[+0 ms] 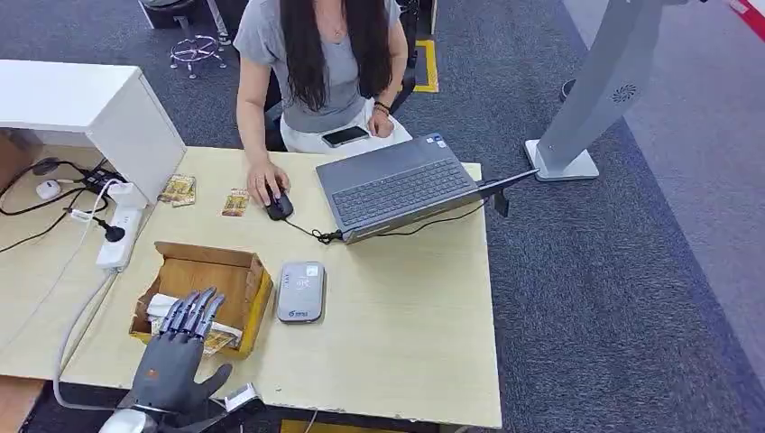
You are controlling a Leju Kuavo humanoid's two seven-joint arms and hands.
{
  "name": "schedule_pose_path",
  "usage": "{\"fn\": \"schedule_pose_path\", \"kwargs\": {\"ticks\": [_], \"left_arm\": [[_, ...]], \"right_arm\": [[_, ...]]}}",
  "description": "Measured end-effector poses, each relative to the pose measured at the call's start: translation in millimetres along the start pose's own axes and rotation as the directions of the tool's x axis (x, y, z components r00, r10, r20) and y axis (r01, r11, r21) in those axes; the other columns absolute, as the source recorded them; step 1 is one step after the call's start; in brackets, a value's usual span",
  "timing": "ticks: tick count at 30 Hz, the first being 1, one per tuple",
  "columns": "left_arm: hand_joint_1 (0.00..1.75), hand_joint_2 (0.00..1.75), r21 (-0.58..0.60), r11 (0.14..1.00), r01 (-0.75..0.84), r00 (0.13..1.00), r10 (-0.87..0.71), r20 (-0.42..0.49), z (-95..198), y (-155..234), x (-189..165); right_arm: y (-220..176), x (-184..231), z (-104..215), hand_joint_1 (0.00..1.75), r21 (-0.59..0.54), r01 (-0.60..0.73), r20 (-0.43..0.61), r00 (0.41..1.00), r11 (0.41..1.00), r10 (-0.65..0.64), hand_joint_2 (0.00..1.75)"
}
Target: Pass the card to the sensor for recognition and then transmit it.
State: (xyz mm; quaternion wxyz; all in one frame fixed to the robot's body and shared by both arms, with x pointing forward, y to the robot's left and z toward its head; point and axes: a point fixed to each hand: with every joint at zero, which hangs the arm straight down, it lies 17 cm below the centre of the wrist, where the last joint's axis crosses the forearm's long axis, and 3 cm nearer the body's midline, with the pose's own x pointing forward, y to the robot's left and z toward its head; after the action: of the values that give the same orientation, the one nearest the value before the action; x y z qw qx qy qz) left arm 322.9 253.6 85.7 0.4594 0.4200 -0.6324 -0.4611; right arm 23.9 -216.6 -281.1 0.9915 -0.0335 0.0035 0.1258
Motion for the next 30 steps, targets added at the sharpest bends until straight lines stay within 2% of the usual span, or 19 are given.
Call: {"fn": "schedule_pose_path", "kwargs": {"ticks": [19, 30], "left_arm": [[0.0, 1.75, -0.018, 1.0, 0.009, 1.0, -0.008, 0.016, 2.6, -0.6, 2.9], [0.0, 1.75, -0.128, 0.991, 0.049, 0.993, -0.062, -0.098, 15.1, -17.8, -25.0]], "right_arm": [[0.3, 0.0, 0.0, 0.0, 0.001, 0.012, -0.002, 1.0, 1.0, -0.012, 0.0], [0.5, -0.4, 0.0, 0.0, 0.001, 0.013, -0.003, 1.0, 1.0, -0.013, 0.0]]}}
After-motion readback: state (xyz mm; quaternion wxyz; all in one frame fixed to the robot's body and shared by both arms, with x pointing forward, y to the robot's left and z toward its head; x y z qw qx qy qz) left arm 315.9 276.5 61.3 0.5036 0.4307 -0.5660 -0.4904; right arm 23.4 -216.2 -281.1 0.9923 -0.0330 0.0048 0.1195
